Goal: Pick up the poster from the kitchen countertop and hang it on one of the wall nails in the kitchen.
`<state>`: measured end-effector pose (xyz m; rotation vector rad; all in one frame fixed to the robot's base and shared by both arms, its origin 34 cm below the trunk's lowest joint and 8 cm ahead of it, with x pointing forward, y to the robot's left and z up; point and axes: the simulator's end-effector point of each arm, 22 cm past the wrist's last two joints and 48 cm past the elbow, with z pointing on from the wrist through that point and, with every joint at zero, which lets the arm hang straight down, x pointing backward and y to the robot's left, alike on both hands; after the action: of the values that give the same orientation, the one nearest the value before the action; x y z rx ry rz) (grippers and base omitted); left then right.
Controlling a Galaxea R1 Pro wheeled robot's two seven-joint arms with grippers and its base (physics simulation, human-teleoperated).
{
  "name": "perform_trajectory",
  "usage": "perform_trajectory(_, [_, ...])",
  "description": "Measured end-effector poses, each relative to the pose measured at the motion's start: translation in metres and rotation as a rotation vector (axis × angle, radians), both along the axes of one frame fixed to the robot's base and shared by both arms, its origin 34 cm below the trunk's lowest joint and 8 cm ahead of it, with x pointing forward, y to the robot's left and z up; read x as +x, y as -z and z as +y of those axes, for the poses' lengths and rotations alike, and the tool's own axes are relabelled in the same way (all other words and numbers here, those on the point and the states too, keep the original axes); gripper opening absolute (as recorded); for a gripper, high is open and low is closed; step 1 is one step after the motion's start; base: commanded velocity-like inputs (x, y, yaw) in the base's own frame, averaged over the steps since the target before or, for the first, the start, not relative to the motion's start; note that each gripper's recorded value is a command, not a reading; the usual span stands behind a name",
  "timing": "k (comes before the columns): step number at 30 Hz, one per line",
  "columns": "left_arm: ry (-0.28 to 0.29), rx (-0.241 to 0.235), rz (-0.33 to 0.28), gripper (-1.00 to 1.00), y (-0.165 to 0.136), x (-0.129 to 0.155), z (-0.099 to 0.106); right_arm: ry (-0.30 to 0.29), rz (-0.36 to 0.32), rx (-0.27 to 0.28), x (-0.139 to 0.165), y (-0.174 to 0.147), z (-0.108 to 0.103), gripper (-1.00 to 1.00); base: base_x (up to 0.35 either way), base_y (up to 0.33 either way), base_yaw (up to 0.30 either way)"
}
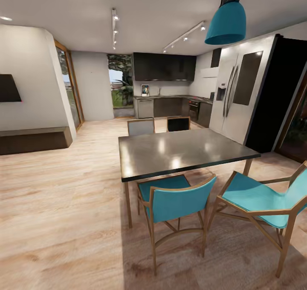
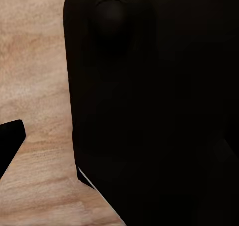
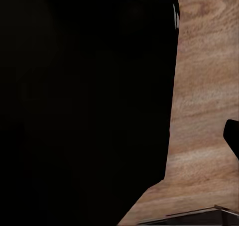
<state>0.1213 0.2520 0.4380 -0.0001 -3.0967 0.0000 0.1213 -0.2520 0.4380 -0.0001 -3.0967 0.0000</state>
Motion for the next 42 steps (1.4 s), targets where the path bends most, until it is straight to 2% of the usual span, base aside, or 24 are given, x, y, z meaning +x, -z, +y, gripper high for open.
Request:
perform_trajectory(3, [-0.005, -0.019, -0.001, 1.00, 0.000, -0.005, -0.014, -0.006, -0.050, -0.017, 0.025, 0.001, -0.012, 1.00, 0.000, 0.000, 0.000])
perform_trajectory(7, [-0.007, -0.042, -0.023, 1.00, -0.001, 0.006, -0.031, -0.006, -0.105, -0.017, 0.056, 0.000, -0.012, 1.00, 0.000, 0.000, 0.000])
perform_trajectory(10, [-0.007, -0.045, -0.039, 1.00, -0.001, 0.014, -0.034, -0.006, -0.122, -0.017, 0.069, 0.000, -0.012, 1.00, 0.000, 0.000, 0.000])
perform_trajectory(22, [-0.007, -0.045, -0.051, 1.00, -0.001, 0.019, -0.034, -0.006, -0.124, -0.017, 0.071, 0.000, -0.012, 1.00, 0.000, 0.000, 0.000])
perform_trajectory(26, [-0.007, -0.055, -0.080, 1.00, -0.001, 0.031, -0.043, -0.008, -0.192, -0.034, 0.104, -0.003, -0.025, 1.00, 0.000, 0.000, 0.000])
perform_trajectory(31, [-0.006, -0.059, -0.109, 1.00, -0.002, 0.045, -0.047, -0.008, -0.277, -0.039, 0.147, -0.009, -0.029, 1.00, 0.000, 0.000, 0.000])
perform_trajectory(32, [-0.008, -0.058, -0.175, 1.00, -0.005, 0.077, -0.046, -0.010, -0.465, -0.039, 0.204, -0.025, -0.028, 1.00, 0.000, 0.000, 0.000])
perform_trajectory(33, [-0.012, -0.057, -0.317, 1.00, -0.018, 0.143, -0.045, -0.014, -0.646, -0.039, 0.283, -0.057, -0.028, 1.00, 0.000, 0.000, 0.000])
perform_trajectory(34, [-0.019, -0.054, -0.512, 1.00, -0.051, 0.230, -0.042, -0.015, -0.699, -0.040, 0.304, -0.069, -0.028, 1.00, 0.000, 0.000, 0.000])
perform_trajectory(35, [-0.023, -0.052, -0.638, 1.00, -0.082, 0.284, -0.039, -0.015, -0.706, -0.040, 0.306, -0.070, -0.028, 1.00, 0.000, 0.000, 0.000])
perform_trajectory(36, [-0.025, -0.051, -0.626, 1.00, -0.078, 0.278, -0.039, -0.015, -0.711, -0.040, 0.308, -0.071, -0.028, 1.00, 0.000, 0.000, 0.000])
perform_trajectory(42, [-0.025, -0.039, -0.639, 1.00, -0.081, 0.283, -0.030, -0.018, -0.711, -0.039, 0.307, -0.071, -0.027, 1.00, 0.000, 0.000, 0.135])
